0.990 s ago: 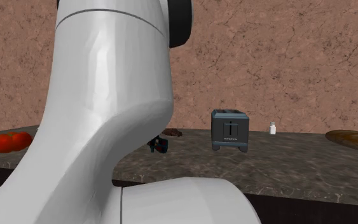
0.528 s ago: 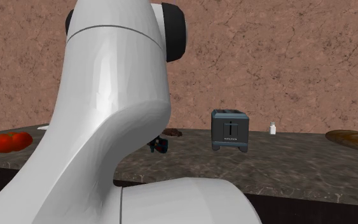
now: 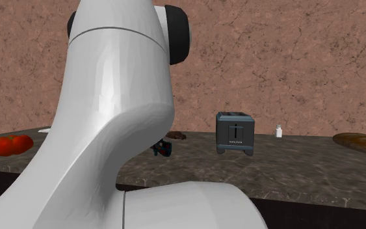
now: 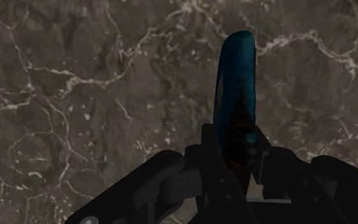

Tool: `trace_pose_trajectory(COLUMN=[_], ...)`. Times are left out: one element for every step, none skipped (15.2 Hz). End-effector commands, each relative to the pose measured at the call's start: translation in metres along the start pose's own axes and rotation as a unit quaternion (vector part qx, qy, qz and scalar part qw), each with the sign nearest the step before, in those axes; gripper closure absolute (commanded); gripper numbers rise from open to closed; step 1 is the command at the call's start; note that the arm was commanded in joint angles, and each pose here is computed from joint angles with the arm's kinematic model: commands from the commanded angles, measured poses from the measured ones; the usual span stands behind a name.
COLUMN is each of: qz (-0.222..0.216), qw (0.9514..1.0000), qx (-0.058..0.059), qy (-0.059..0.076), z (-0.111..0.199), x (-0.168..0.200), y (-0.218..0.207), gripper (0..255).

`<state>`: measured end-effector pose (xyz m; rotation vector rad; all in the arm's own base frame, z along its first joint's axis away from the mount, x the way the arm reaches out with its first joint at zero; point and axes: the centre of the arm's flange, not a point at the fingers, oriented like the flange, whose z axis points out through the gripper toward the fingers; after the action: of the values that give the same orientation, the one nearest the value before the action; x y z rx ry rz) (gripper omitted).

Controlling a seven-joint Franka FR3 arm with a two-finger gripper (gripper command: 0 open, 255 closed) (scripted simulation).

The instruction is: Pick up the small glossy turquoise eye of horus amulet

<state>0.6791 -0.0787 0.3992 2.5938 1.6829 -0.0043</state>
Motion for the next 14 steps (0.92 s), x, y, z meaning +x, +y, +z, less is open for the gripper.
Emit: trace_pose_trajectory(qz=[0.000, 0.000, 0.000, 0.000, 0.000, 0.000, 0.000, 0.000, 0.000, 0.000, 0.000, 0.000, 0.000, 0.000], qw=[1.0000, 1.0000, 1.0000, 1.0000, 1.0000, 1.0000, 1.0000, 1.0000, 1.0000, 1.0000, 1.0000, 1.0000, 1.0000, 1.0000], qx=[0.000, 0.000, 0.000, 0.000, 0.000, 0.000, 0.000, 0.000, 0.000, 0.000, 0.000, 0.000, 0.000, 0.000], qy=[0.000, 0.000, 0.000, 0.000, 0.000, 0.000, 0.000, 0.000, 0.000, 0.000, 0.000, 0.000, 0.000, 0.000], z=[0.000, 0.000, 0.000, 0.000, 0.000, 0.000, -0.005, -0.010, -0.016, -0.021, -0.026, -0.032, -0.037, -0.042], x=[0.000, 0.000, 0.000, 0.000, 0.000, 0.000, 0.000, 0.000, 0.000, 0.000, 0.000, 0.000, -0.001, -0.001], y=[0.000, 0.000, 0.000, 0.000, 0.000, 0.001, 0.001, 0.001, 0.001, 0.002, 0.002, 0.002, 0.002, 0.002], gripper=[255, 255, 255, 255, 255, 255, 255, 255, 255, 255, 255, 255, 255, 255])
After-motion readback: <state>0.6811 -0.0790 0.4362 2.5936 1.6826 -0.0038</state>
